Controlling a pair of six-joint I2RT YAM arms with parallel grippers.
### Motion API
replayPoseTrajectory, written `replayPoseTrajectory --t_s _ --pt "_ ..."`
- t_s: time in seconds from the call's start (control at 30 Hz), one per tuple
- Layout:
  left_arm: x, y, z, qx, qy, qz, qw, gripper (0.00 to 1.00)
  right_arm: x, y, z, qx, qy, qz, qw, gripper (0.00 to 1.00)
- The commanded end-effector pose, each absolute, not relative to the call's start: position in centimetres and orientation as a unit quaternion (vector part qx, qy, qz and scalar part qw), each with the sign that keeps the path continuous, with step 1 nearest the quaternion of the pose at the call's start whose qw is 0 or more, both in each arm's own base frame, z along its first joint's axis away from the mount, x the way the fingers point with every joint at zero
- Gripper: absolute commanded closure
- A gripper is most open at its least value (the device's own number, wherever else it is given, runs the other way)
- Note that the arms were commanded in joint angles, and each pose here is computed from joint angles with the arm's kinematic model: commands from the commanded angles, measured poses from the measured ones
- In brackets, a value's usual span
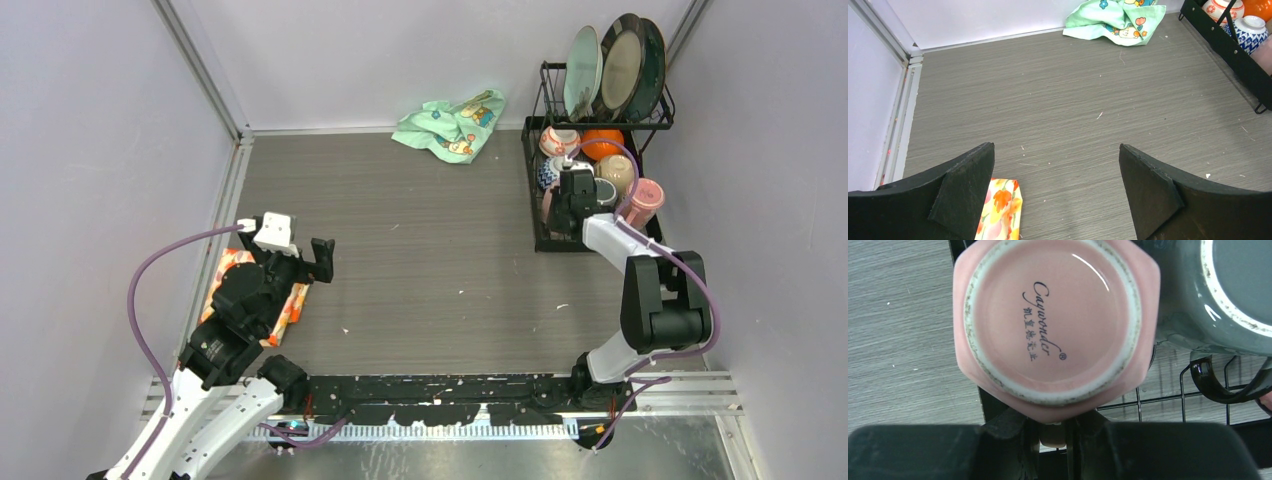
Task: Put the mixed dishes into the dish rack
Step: Place the cup on the dish rack.
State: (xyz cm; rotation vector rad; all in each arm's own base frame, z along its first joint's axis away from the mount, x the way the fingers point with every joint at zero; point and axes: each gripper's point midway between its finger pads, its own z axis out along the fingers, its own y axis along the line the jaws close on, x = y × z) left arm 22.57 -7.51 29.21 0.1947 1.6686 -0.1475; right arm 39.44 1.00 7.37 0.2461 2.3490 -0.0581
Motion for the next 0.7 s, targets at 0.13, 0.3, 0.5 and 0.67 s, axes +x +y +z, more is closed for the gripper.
replayPoseTrajectory --t_s 0.13,0.3,0.5,0.67 --pt "22.8 -7.9 29.9 0.092 0.729 -0.069 0.675 0.05 41.6 0.2 11.1 0.120 0.889 -0.031 0.440 0.65" --pt "22.8 -7.9 29.8 0.092 0.729 -0.069 0.674 0.05 40.6 0.6 11.8 0.131 0.898 -0.018 0.420 0.45" --pt "23.1 -8.1 29.5 0.096 0.734 -0.067 0.669 0.05 38.5 1.7 14.4 0.149 0.899 0.018 0.411 0.19" --pt "23.1 -8.3 29.4 0.089 0.738 -0.075 0.665 0.02 36.4 2.7 18.2 0.181 0.896 0.056 0.401 0.00"
